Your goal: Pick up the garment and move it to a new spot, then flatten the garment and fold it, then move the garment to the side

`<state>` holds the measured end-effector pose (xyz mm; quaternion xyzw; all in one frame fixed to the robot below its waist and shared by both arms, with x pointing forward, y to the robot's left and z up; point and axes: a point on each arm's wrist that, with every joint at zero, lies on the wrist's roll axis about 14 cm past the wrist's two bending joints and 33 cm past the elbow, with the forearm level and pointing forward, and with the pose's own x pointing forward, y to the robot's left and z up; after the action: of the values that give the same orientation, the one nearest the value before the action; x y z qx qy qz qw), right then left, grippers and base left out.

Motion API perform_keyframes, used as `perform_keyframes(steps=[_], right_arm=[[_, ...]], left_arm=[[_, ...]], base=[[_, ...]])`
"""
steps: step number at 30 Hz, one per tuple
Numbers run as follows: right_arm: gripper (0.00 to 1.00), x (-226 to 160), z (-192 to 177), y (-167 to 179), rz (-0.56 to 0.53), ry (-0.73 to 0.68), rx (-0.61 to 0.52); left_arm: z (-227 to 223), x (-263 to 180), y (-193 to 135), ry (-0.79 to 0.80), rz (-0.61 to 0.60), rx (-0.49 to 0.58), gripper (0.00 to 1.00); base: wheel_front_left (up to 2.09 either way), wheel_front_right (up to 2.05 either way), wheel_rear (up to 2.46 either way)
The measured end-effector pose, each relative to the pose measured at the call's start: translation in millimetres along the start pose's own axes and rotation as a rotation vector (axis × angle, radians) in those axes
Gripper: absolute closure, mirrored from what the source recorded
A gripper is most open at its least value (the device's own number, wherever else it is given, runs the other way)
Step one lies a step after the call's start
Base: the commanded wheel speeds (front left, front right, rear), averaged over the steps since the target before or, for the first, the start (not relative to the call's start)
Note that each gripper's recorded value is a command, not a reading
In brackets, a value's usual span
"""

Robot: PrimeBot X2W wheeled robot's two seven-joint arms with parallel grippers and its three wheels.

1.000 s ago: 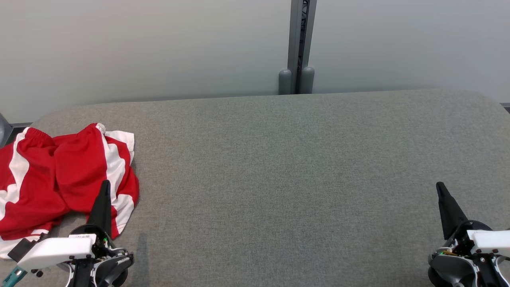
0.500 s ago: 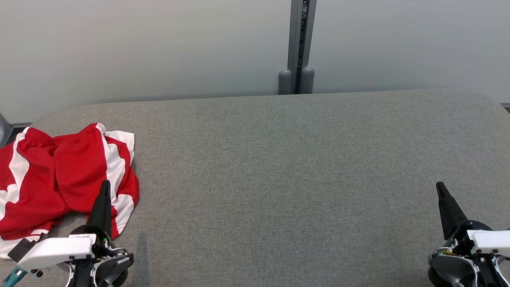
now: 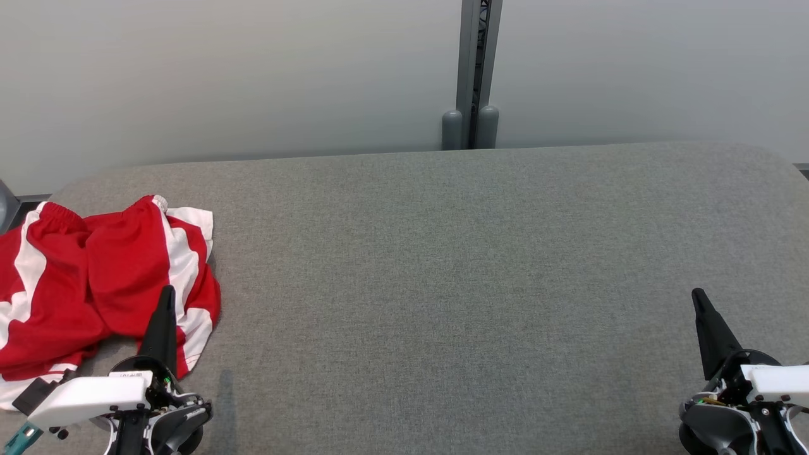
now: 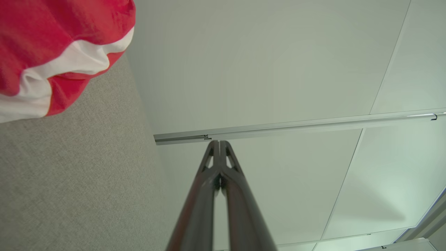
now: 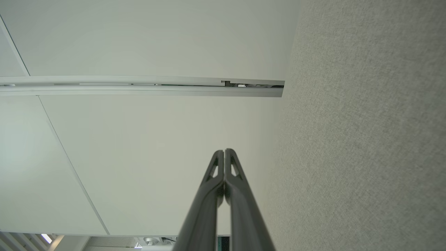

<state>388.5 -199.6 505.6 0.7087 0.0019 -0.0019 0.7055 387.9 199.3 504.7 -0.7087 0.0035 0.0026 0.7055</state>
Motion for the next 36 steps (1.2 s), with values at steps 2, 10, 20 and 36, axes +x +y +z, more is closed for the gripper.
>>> perform_keyframes(steps=[2,10,20,36], right_arm=[[1.00,0.0,0.0,0.0,0.000,0.000,0.000],[1.00,0.0,0.0,0.0,0.000,0.000,0.000],[1.00,0.0,0.0,0.0,0.000,0.000,0.000],[1.00,0.0,0.0,0.0,0.000,0.000,0.000]], left_arm=[[0.0,0.0,0.0,0.000,0.000,0.000,1.00],[0.0,0.0,0.0,0.000,0.000,0.000,1.00],[0.0,0.0,0.0,0.000,0.000,0.000,1.00],[0.0,0.0,0.0,0.000,0.000,0.000,1.00]], base=[[0.00,0.00,0.00],[0.00,0.00,0.00],[0.00,0.00,0.00],[0.00,0.00,0.00]])
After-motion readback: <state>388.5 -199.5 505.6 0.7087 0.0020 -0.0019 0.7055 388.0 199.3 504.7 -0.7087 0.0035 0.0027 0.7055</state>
